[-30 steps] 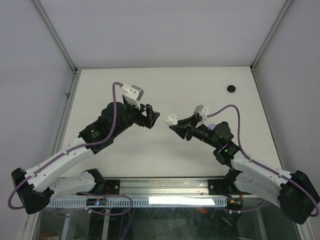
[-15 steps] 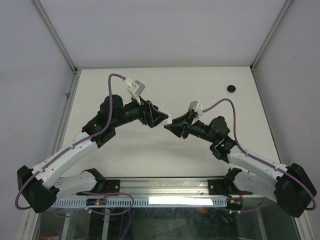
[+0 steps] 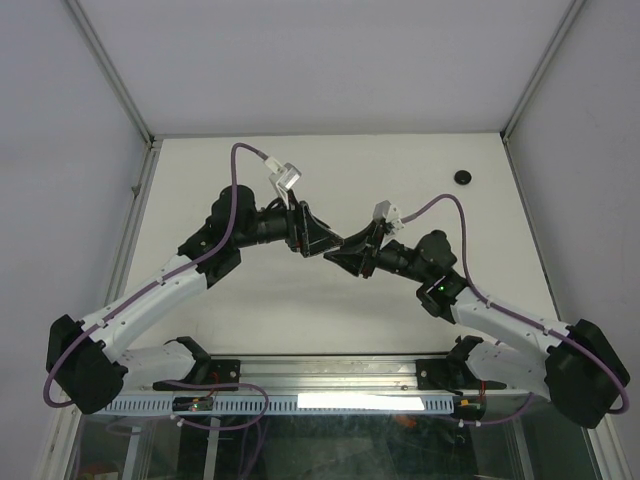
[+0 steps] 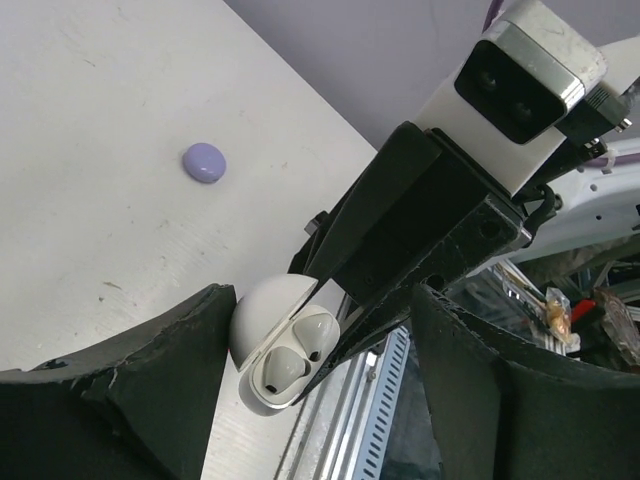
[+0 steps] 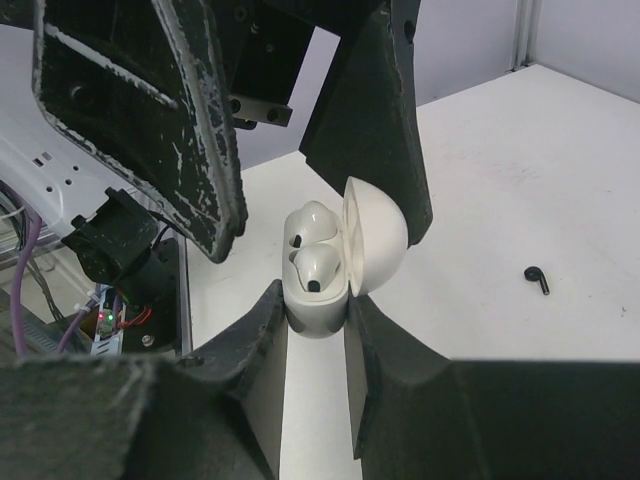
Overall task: Insert the wireless bluetooth earbuds into the charging case
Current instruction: Close the charging case.
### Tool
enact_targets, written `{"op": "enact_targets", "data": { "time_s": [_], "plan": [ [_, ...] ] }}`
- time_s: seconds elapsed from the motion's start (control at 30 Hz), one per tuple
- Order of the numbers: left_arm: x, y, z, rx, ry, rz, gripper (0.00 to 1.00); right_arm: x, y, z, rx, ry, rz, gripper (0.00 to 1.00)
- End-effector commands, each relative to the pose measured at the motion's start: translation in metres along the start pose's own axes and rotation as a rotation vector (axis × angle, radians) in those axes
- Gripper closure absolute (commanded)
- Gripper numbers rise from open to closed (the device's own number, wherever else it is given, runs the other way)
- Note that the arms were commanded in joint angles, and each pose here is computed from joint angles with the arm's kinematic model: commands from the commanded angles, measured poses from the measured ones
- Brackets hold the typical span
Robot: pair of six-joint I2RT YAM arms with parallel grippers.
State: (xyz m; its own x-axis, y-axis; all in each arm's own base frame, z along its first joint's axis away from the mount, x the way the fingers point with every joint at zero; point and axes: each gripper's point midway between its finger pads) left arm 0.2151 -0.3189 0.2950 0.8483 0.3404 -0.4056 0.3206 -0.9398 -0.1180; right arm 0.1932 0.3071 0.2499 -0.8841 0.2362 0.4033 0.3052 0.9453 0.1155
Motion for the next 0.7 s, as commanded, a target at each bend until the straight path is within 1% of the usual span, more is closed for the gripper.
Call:
{"op": "enact_targets", "data": {
  "time_s": [0.0, 0.2, 0.43, 0.47, 0.5, 0.57, 0.67],
  "plan": [
    [-0.022, -0.004, -0.015, -0.044, 0.020, 0.130, 0.29, 0.018, 0.009, -0.034, -0.086, -0.040, -0.067, 1.00],
    [-0.033, -0.012, -0.022, -0.073, 0.067, 0.181, 0.30, 0.009, 0.010, -0.019, -0.039, -0.002, -0.040, 1.00],
    [-0.036, -0.021, -0.030, -0.112, 0.128, 0.182, 0.27, 0.003, 0.007, 0.002, 0.034, 0.050, -0.014, 1.00],
    [-0.032, -0.022, -0.030, -0.115, 0.135, 0.159, 0.27, 0.002, 0.005, 0.006, 0.045, 0.058, -0.008, 1.00],
    [-0.027, -0.022, -0.030, -0.115, 0.140, 0.132, 0.26, -0.004, 0.004, 0.007, 0.047, 0.079, 0.033, 1.00],
    [-0.008, -0.024, -0.031, -0.123, 0.154, 0.027, 0.25, -0.017, -0.001, 0.015, 0.072, 0.113, 0.120, 1.00],
    [0.029, -0.032, -0.032, -0.130, 0.174, -0.195, 0.23, -0.041, -0.017, 0.032, 0.135, 0.184, 0.281, 1.00]
  ]
}}
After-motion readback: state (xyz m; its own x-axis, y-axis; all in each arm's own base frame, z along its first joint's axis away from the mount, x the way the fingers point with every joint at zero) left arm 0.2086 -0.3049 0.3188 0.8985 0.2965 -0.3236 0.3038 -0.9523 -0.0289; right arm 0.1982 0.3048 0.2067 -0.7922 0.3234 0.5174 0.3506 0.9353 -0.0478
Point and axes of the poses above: each gripper's point midway between its finger pads, its own y axis out along the fingers, its own x axis along the line the jaws close on, z = x × y, and after that the axes turned 12 degrees about y, right-handed
